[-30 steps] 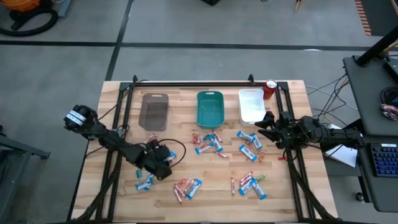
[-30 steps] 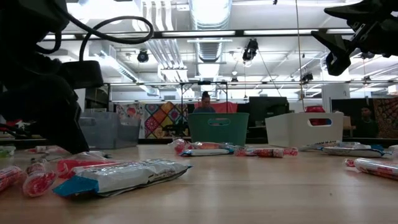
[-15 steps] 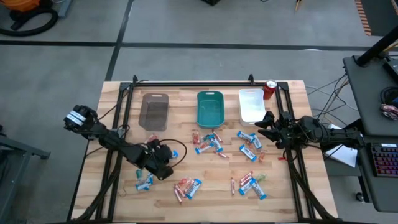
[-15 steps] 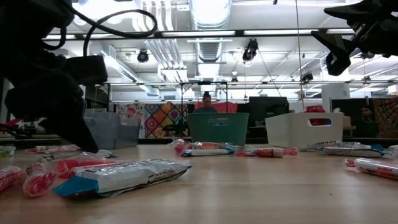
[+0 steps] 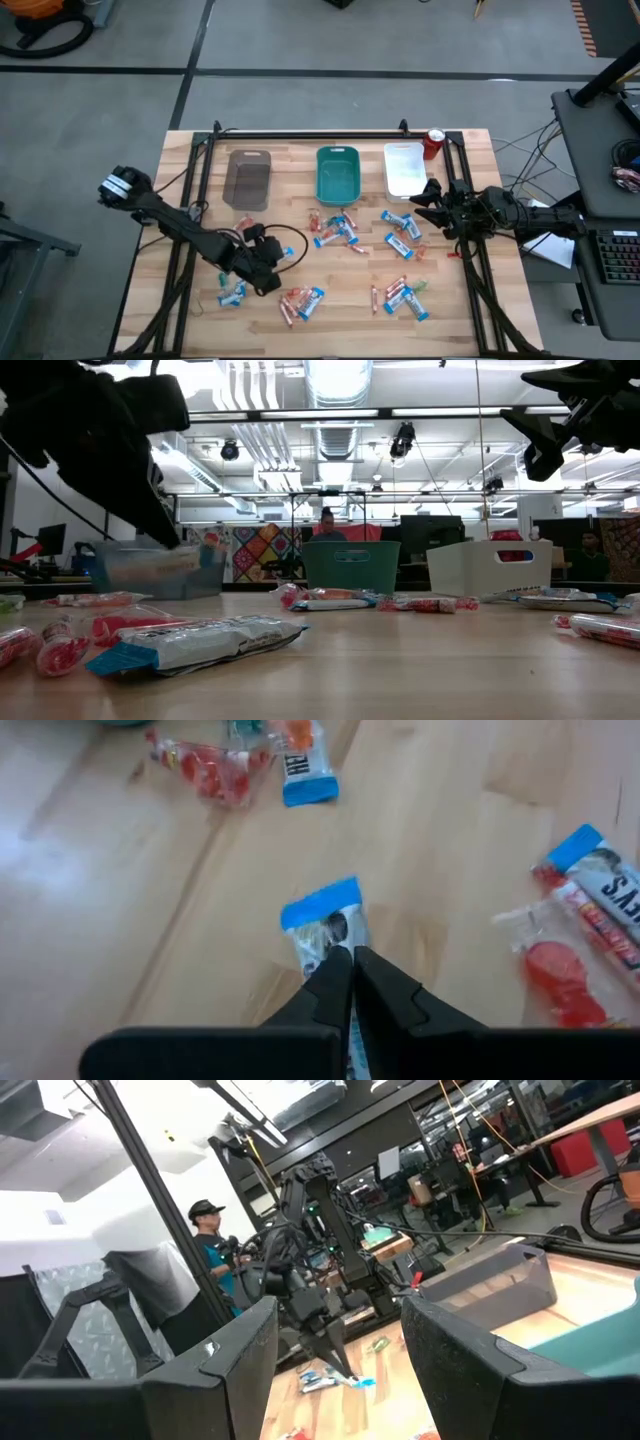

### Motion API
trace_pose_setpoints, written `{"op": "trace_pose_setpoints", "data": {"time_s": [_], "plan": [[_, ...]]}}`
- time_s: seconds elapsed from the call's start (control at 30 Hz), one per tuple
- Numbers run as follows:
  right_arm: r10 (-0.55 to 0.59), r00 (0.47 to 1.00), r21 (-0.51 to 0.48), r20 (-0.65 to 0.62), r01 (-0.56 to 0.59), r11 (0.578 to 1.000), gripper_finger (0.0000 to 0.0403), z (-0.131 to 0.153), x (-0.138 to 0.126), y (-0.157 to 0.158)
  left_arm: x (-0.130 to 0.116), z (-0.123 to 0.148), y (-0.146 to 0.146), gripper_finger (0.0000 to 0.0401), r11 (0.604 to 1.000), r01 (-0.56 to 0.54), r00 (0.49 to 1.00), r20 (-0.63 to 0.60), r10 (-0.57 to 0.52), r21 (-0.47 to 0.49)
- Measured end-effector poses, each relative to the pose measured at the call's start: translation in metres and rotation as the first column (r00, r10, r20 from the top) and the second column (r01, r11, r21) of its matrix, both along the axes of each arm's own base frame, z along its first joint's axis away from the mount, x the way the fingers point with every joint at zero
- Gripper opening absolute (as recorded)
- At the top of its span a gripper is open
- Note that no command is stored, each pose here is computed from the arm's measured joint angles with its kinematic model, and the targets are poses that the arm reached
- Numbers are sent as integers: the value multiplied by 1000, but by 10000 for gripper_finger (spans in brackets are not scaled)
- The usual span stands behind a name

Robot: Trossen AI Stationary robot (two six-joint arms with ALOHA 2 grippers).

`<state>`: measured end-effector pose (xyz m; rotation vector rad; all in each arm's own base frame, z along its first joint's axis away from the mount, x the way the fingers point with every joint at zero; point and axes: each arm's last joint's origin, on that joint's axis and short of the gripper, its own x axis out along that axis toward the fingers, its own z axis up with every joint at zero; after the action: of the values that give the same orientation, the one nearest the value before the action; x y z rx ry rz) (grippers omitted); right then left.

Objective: Sort candy
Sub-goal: Put the white chocolate into the black bin

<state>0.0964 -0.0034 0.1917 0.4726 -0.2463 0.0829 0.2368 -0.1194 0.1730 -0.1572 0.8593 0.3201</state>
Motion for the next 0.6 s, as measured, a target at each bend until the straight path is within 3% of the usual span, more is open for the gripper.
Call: {"op": "trace_pose_setpoints", "data": {"time_s": [0.37,0.6], "plan": [[-3,1000,-11,-1,3,1000,205,0,0,0,-11,18,8,7,997,-68,994,85,71,-36],[-8,1000,-36,-2,8,999,206,0,0,0,-19,-11,1,86,998,-29,983,177,38,-52]]}}
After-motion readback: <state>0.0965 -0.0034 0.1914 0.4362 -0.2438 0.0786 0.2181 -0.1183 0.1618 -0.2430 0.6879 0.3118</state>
